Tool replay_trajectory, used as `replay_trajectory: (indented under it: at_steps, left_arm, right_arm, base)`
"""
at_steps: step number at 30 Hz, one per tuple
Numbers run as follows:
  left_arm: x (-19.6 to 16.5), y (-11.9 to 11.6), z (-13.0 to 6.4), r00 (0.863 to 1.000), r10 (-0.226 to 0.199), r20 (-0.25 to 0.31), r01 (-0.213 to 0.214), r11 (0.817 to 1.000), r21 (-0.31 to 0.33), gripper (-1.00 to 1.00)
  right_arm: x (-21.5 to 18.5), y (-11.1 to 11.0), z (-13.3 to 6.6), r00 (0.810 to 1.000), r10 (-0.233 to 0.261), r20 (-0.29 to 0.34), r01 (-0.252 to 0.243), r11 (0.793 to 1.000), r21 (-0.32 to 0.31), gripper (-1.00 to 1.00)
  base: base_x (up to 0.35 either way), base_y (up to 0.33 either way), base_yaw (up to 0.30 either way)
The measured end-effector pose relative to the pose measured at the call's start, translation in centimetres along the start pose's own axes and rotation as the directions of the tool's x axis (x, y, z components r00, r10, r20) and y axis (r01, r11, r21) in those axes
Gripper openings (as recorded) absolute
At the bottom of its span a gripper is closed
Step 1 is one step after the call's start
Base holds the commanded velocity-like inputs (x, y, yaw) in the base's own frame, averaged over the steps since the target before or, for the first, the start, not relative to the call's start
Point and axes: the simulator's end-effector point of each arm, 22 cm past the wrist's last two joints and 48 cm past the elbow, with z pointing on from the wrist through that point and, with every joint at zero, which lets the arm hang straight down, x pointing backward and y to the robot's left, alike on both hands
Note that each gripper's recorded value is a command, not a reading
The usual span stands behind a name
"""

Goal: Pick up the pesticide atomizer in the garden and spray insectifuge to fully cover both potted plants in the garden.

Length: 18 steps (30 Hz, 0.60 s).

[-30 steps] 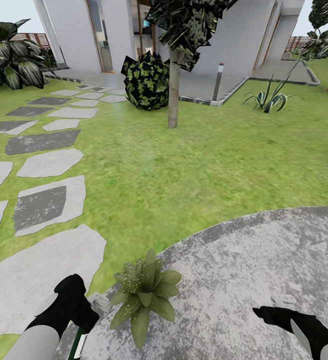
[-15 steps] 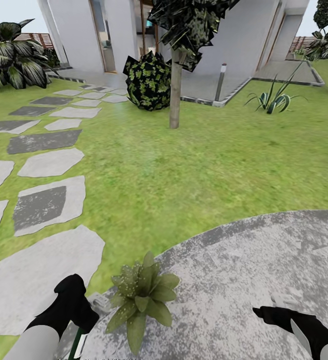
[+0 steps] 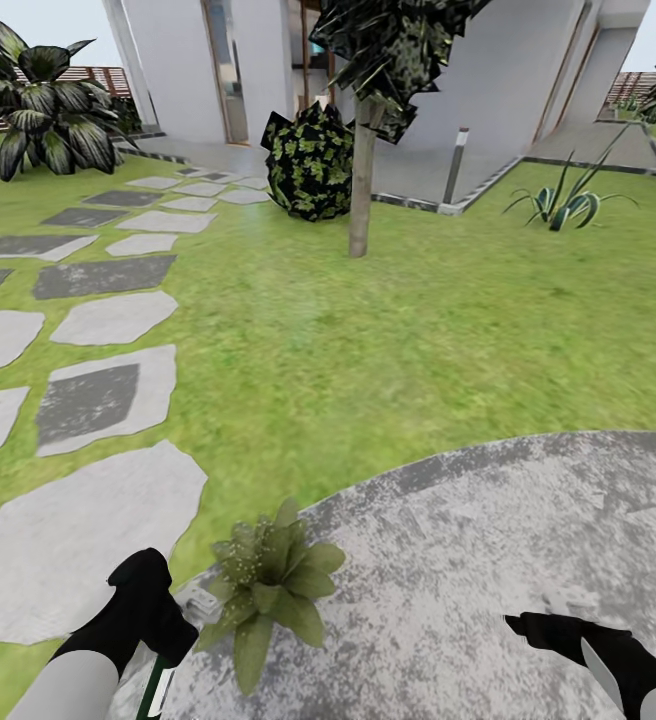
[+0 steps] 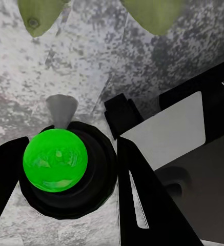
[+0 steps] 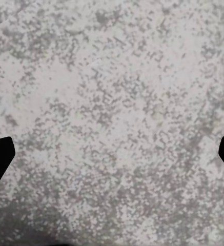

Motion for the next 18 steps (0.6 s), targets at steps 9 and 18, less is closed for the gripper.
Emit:
replay_trajectory:
  at_steps: [9,18]
  left_arm:
    - [0.01,0.01,-0.01,1.0,-0.002,0.001,0.002,1.0,0.001,-1.0]
    - [0.01,0.01,-0.01,1.0,-0.002,0.001,0.002,1.0,0.001,-1.0]
  right_arm:
    - [0.03,0.0,0.0,1.0,0.0,-0.001,0.0,1.0,0.0,1.0]
    - [0.01,-0.01,0.0,1.0,0.0,0.0,0.0,1.0,0.0,1.0]
  base:
    - [-0.001,-0.049,0.238]
    - [0.0,-0.003,0.253]
